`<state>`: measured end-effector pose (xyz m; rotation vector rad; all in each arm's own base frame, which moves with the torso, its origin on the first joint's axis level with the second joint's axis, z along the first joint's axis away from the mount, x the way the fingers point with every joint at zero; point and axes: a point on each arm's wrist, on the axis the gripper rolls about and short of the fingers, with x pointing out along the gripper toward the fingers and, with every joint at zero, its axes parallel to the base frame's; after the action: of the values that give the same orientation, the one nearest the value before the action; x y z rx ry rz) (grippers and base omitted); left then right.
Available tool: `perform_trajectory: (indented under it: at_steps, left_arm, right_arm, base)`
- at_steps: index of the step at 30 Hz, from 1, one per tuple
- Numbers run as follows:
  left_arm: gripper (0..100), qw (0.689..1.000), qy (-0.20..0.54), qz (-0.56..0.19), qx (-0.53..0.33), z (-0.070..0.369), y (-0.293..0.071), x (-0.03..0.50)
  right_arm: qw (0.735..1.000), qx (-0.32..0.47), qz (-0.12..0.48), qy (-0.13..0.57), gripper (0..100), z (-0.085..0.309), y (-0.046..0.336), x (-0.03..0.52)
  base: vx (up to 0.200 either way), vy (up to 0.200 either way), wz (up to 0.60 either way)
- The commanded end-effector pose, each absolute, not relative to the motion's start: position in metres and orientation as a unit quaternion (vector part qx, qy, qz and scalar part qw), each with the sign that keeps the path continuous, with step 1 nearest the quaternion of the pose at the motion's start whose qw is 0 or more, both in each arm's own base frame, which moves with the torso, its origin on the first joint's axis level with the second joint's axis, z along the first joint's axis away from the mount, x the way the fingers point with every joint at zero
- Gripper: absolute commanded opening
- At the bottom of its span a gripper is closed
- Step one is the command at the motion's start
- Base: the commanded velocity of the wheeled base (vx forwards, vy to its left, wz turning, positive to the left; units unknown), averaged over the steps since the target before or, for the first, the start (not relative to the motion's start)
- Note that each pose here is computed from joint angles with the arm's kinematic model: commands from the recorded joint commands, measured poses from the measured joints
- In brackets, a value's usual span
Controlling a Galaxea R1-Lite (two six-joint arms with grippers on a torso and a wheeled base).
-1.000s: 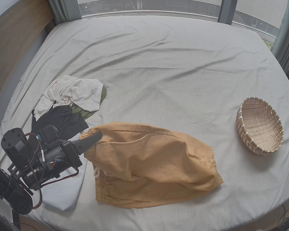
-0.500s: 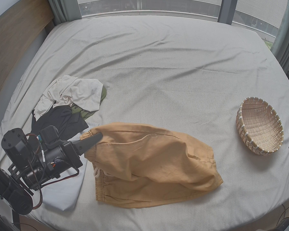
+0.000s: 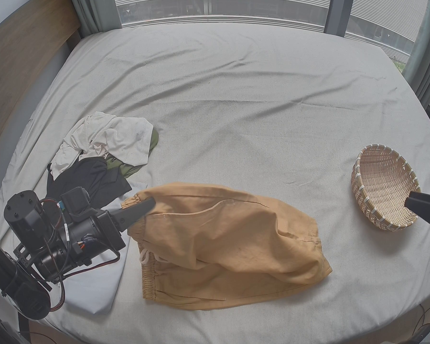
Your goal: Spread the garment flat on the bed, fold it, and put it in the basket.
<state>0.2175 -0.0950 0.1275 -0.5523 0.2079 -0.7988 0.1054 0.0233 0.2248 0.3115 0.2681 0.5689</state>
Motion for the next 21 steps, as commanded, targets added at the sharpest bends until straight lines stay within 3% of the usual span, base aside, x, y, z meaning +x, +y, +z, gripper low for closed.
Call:
perform_trajectory:
  at_steps: [1, 7, 21]
  left_arm:
    - [0, 0.879, 0.105, -0.383, -0.265, 0.125, -0.096, 0.219]
    - [0, 0.879, 0.108, -0.382, -0.265, 0.124, -0.095, 0.217]
    - [0, 0.878, 0.107, -0.385, -0.264, 0.124, -0.097, 0.216]
  right_arm:
    - [0.934, 0.188, 0.217, 0.214, 100, 0.173, 0.015, 0.163]
    - [0.927, 0.203, 0.211, 0.234, 100, 0.15, 0.015, 0.184]
    - [0.877, 0.303, 0.216, 0.305, 100, 0.132, 0.021, 0.197]
  base:
    - [0.0, 0.0, 0.0]
    - [0.0, 0.0, 0.0]
    - [0.0, 0.0, 0.0]
